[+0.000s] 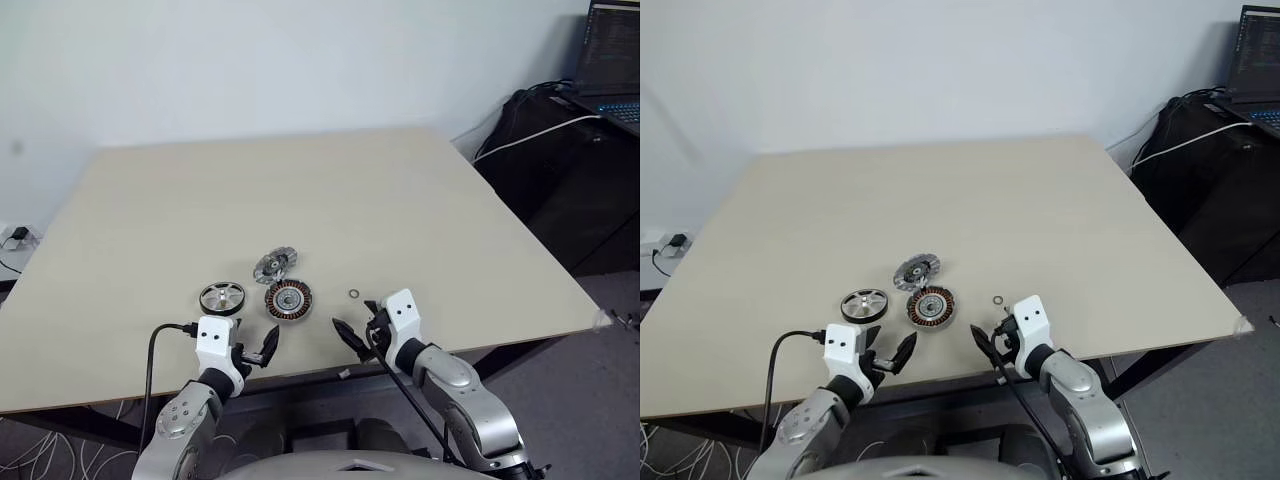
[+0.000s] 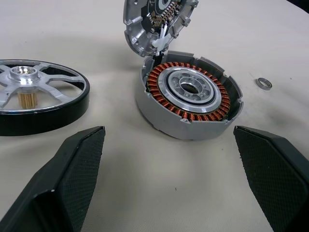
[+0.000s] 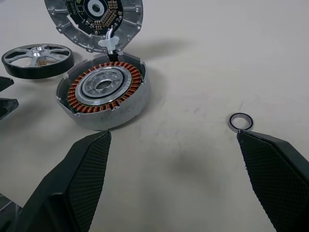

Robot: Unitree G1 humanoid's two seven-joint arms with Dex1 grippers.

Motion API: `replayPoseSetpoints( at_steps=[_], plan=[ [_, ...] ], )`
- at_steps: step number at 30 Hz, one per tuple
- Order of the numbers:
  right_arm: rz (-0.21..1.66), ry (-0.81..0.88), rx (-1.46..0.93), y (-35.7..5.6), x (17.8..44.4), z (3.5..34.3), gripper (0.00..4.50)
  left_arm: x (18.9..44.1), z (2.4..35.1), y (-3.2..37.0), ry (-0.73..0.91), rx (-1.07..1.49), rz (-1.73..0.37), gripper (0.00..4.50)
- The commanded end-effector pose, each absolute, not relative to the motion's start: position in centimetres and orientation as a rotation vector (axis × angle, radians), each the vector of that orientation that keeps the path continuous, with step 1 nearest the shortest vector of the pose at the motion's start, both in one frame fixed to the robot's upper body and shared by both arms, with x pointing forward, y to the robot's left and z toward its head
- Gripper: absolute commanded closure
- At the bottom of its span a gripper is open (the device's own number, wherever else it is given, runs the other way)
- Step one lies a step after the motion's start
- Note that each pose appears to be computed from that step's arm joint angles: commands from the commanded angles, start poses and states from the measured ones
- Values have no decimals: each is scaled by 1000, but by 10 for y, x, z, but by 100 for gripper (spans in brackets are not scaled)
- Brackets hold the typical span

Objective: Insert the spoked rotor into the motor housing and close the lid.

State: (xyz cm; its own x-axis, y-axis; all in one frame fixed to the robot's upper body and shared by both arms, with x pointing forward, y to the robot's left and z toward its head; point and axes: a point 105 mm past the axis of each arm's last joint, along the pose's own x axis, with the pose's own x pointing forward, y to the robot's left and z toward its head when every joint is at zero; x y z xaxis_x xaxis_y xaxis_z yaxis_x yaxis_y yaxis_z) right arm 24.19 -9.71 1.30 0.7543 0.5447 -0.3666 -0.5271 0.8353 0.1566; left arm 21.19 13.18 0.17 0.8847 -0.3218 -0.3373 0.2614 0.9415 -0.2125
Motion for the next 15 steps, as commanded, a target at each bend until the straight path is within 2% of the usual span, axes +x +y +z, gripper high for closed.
replayPoseSetpoints(
  at_steps=[1,15],
  plan=[
    [596,355,36,-93,248,25,2,217,15,131,323,-163,-306,0],
    [528,364,3,-99,256,20,2,217,13,130,331,-164,-311,0]
  ],
)
